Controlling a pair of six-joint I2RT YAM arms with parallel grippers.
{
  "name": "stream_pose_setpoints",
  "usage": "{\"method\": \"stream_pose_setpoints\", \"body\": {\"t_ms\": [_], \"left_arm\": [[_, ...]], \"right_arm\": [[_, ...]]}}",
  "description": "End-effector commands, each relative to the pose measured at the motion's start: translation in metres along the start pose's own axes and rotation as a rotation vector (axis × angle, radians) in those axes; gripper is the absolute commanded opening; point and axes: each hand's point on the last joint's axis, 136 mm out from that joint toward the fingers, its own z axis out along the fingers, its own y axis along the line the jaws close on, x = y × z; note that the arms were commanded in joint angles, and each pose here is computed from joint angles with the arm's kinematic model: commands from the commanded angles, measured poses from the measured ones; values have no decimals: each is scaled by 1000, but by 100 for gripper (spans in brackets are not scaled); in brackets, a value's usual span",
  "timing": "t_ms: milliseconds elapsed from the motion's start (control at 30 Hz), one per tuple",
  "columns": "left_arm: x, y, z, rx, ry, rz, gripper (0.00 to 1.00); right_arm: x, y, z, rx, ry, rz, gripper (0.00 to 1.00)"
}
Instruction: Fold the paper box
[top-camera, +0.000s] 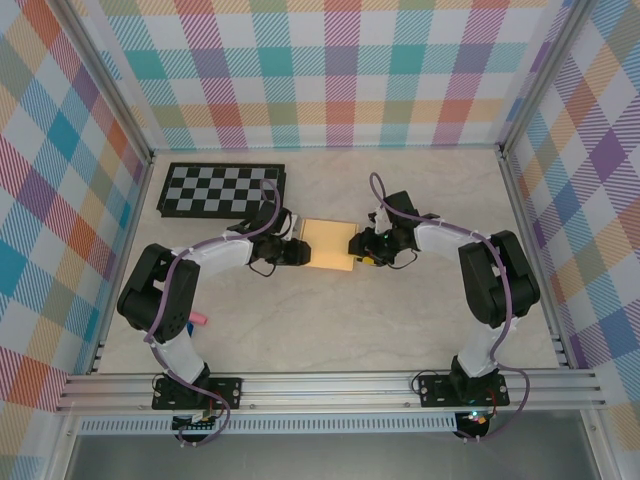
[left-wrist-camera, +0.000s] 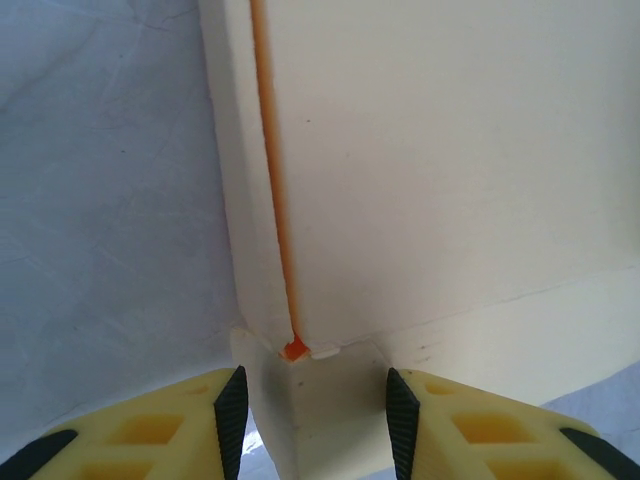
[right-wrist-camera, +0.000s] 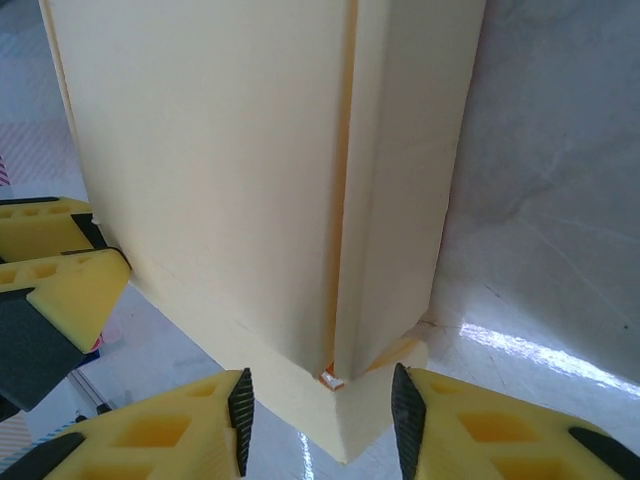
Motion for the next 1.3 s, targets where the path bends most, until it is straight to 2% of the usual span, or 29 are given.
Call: {"method": "stream_pose_setpoints", "body": {"t_ms": [0, 167, 333, 567, 900, 1267], "left_arm": [[1, 7, 0, -32, 15, 22, 43], [-1, 2, 5, 1, 12, 2, 38], [-3, -5, 4, 32, 13, -16, 37], [-5, -12, 1, 73, 0, -59, 37], [-4, -18, 7, 123, 6, -111, 35], [-6, -15, 14, 110, -17, -93, 35]], "right_arm": [[7, -4, 4, 3, 22, -4, 45], [6, 1, 8, -45, 28, 4, 46], [7, 10, 5, -87, 26, 15, 51], [12, 6, -7, -46, -1, 2, 55], [9, 7, 2, -95, -6, 24, 47], [0, 10, 4, -132, -44, -23, 42]]}}
